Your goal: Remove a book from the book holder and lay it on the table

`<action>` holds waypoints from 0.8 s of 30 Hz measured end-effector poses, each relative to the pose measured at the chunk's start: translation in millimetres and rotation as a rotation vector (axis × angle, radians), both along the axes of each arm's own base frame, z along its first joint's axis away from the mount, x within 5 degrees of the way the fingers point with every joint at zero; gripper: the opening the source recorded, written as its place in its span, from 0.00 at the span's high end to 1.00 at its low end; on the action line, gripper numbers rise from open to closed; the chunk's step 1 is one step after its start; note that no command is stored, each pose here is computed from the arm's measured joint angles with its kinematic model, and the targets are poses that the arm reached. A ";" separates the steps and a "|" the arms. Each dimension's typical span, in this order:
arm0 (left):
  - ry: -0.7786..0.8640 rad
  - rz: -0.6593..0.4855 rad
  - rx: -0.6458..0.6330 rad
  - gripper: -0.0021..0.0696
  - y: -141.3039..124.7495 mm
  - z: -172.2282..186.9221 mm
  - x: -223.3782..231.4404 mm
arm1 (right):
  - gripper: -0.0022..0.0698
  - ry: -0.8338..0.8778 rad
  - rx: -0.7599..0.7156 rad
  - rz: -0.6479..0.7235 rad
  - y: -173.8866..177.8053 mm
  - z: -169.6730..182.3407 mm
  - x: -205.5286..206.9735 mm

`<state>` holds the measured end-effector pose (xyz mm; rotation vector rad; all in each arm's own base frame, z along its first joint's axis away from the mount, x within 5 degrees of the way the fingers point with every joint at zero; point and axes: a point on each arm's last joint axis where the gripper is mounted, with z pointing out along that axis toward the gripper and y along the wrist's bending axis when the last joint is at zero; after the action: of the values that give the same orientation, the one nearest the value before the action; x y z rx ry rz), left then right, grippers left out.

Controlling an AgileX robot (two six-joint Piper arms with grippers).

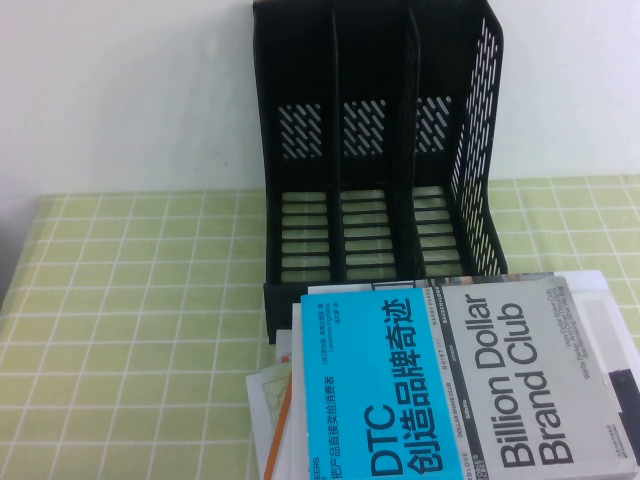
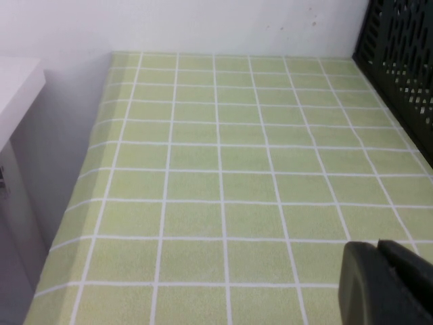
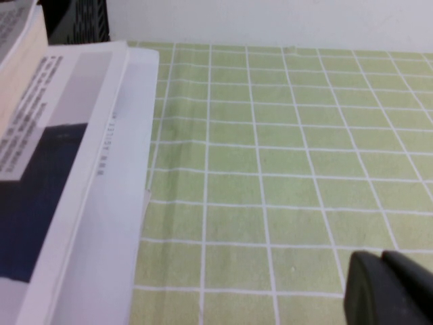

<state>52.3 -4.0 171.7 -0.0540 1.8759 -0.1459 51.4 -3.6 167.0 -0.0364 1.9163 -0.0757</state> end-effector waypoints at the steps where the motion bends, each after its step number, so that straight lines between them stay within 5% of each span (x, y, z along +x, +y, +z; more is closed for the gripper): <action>1: 0.000 0.000 0.000 0.97 0.0 0.0 0.0 | 0.97 0.000 0.000 0.000 0.0 0.0 0.0; 24: 0.000 0.067 -0.011 0.97 3.3 0.0 0.2 | 0.97 0.000 0.000 0.000 0.0 0.0 0.0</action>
<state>52.4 -0.7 171.7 -0.1242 1.8714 -0.1100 51.4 -3.6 167.0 -0.0364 1.9163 -0.0757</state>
